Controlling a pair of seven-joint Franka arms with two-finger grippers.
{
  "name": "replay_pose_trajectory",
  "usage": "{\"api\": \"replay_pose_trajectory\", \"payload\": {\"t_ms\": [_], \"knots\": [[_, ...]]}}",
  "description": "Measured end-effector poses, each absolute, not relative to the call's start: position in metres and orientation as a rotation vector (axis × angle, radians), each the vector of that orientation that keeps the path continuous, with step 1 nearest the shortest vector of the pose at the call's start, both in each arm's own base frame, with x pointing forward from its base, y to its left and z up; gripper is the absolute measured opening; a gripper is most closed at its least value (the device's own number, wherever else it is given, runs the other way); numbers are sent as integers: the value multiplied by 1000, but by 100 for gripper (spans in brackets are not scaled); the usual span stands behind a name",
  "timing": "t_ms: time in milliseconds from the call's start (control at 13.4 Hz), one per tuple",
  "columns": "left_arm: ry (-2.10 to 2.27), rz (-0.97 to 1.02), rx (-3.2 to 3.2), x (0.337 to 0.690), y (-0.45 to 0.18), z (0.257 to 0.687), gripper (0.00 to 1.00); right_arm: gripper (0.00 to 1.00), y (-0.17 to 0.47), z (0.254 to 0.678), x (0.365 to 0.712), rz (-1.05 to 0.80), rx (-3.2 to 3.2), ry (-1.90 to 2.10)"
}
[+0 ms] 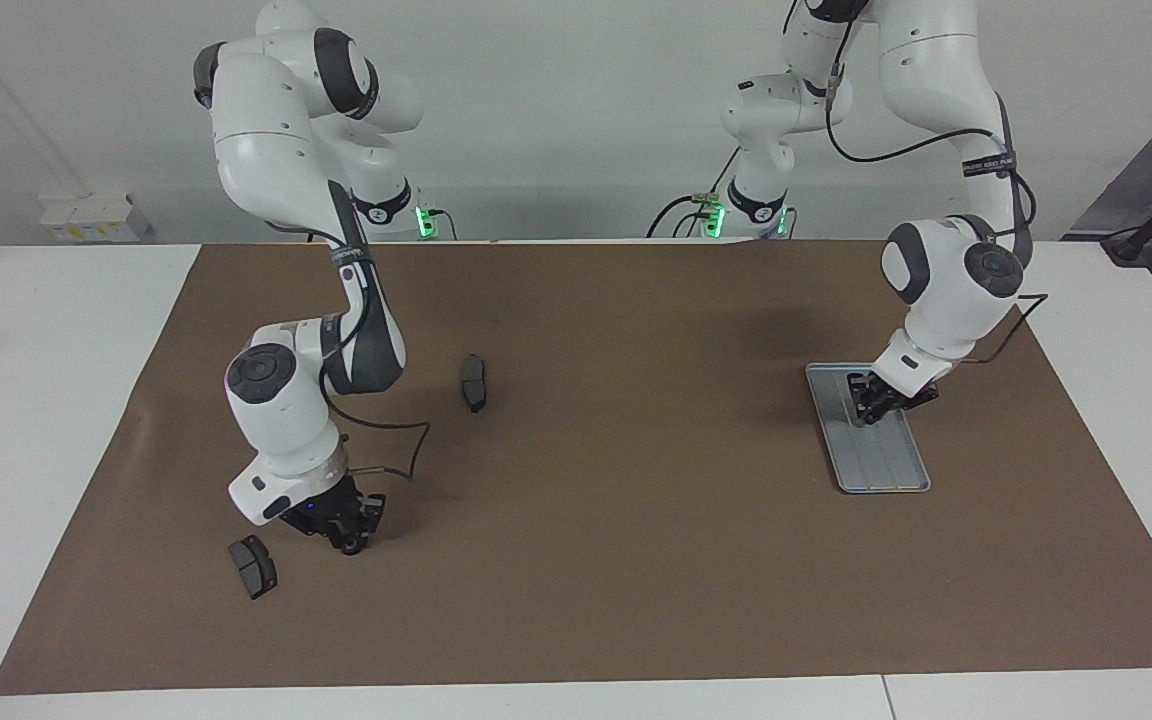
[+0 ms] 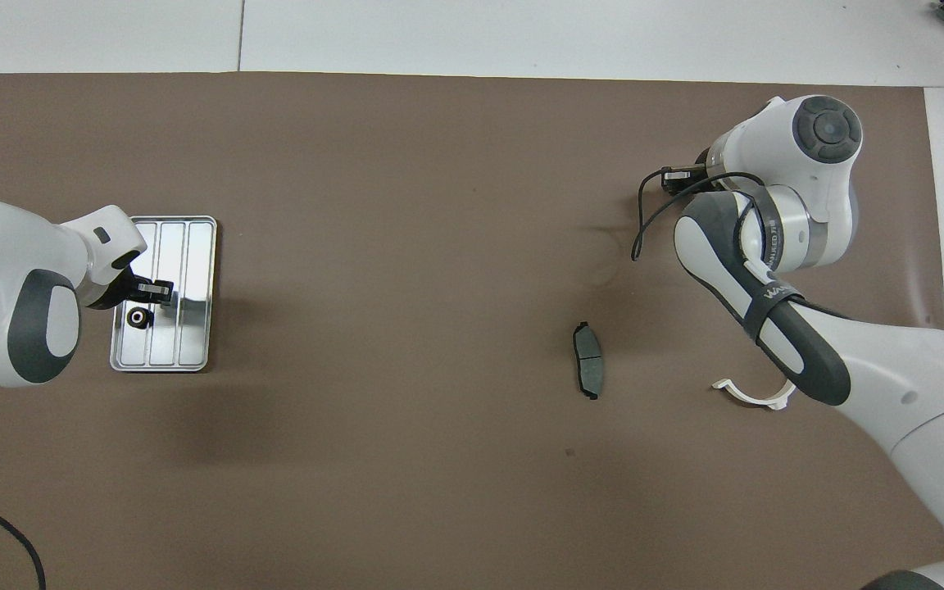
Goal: Pick bearing gear from pile to tray
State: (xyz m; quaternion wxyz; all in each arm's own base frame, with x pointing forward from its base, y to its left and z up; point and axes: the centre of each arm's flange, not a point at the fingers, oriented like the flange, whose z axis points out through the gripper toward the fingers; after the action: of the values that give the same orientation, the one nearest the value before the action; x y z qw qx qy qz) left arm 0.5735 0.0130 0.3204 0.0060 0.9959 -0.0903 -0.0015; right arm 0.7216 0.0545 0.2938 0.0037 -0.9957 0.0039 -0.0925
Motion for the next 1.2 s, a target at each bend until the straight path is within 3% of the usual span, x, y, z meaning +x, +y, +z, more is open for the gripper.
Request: {"api": "replay_pose_trajectory", "payload": {"t_ms": [224,299,374,673,1197], "knots": [[-295,22,3116,575,9,325,81,34,65,310,723,-321,-3114,-1],[-302,39,3116,578,6,330,91,34,77,326,720,-330,-3112,-7],[-306,62,3115,582,0,336,95,34,94,343,716,-328,-3112,4],[-239,158,3109,599,-52,364,95,34,205,388,682,-303,-3081,162],[-115,231,3073,614,-114,387,84,34,379,381,600,-245,-3030,270]]}}
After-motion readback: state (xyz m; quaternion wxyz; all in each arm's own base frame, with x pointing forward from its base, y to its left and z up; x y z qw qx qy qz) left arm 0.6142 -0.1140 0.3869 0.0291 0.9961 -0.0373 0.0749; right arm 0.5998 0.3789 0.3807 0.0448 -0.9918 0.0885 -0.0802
